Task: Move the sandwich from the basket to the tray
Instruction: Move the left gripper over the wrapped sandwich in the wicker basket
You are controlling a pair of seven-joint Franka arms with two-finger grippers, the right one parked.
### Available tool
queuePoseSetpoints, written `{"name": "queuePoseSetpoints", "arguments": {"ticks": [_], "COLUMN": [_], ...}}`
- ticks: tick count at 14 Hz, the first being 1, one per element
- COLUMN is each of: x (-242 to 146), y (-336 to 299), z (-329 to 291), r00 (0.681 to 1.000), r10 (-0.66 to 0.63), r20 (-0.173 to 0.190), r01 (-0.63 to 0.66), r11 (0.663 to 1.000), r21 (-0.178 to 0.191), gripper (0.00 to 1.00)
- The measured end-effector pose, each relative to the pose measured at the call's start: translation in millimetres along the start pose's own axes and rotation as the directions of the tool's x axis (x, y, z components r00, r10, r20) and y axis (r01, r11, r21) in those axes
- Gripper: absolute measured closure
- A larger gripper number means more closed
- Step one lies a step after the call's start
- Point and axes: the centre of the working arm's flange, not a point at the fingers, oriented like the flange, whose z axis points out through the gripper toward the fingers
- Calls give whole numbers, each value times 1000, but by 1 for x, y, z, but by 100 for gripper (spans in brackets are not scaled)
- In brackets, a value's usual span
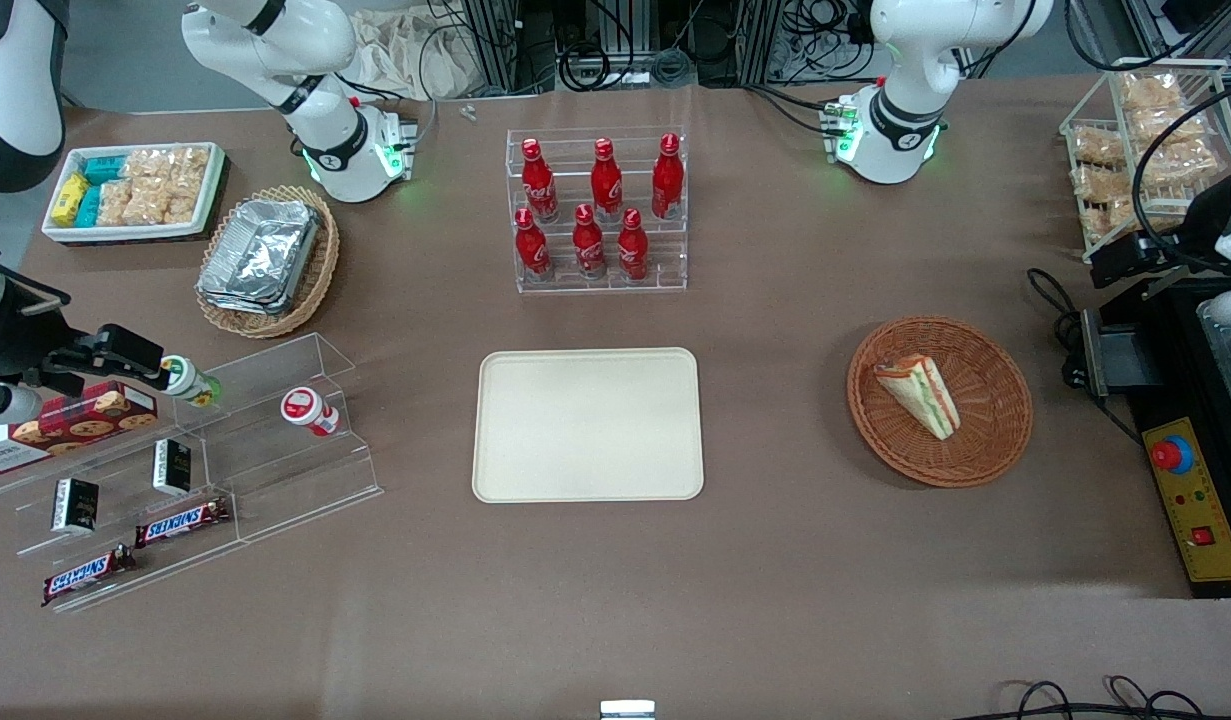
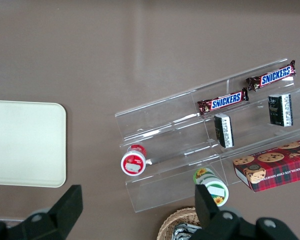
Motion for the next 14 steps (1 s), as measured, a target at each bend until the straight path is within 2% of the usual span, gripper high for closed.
{"name": "queuePoseSetpoints", "arguments": {"ticks": [4, 7, 10, 12, 14], "x": [1, 1, -2, -7, -8], "y": [1, 3, 10, 17, 39], "z": [1, 17, 44, 72, 107], "r00": [1000, 1000, 999, 998, 989], "r10": [3, 8, 5, -52, -148], "r20": [-3, 30, 45, 40, 17], "r01": [-3, -8, -3, 55, 149], "r11": [1000, 1000, 999, 997, 987], "r21": [-1, -4, -49, -62, -66], "gripper": [0, 0, 0, 0, 0]}}
